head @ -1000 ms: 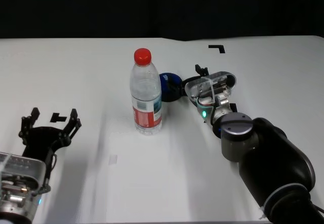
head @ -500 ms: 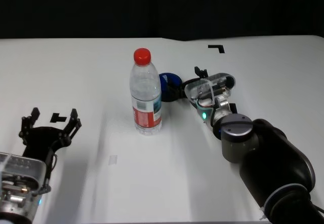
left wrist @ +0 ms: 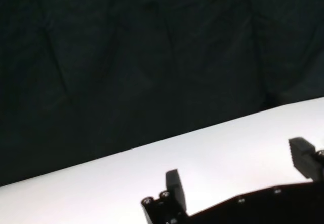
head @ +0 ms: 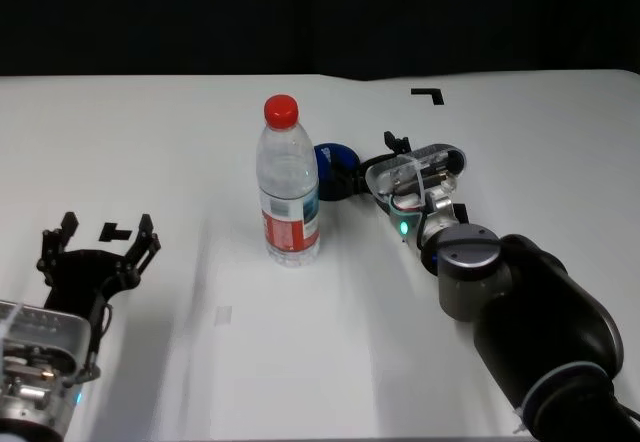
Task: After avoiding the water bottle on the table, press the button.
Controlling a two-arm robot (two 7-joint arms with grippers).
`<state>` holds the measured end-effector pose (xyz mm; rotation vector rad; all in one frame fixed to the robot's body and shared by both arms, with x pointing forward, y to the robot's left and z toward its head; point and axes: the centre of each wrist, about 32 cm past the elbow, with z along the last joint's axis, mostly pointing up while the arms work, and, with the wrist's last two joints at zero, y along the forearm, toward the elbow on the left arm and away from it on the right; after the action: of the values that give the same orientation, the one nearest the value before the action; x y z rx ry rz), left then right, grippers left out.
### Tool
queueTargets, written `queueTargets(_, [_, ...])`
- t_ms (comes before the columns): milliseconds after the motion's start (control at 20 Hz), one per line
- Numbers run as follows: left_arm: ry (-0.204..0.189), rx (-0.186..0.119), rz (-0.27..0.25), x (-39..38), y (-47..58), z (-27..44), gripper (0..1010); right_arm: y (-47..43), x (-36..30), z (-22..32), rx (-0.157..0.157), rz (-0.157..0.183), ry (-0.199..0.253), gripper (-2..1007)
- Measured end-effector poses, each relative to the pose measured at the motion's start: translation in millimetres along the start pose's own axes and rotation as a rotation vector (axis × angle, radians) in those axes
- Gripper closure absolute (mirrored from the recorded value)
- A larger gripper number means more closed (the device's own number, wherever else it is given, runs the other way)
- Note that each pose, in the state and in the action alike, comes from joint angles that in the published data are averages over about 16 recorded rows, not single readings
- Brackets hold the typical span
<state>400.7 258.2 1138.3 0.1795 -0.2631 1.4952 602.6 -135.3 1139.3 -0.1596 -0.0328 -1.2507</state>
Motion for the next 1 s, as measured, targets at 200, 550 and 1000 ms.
queueTargets(200, [0.0, 0.0, 0.0, 0.0, 0.0, 0.0, 7, -2.1, 1.4, 3.4, 0.017, -0.005, 0.009, 2])
queueTargets(550, [0.0, 0.0, 0.0, 0.0, 0.0, 0.0, 7, -9.6, 3.8, 11.7, 0.061, -0.018, 0.025, 2])
queueTargets(1000, [0.0, 0.0, 0.0, 0.0, 0.0, 0.0, 7, -26.7, 8.1, 20.6, 0.115, -0.039, 0.043, 2])
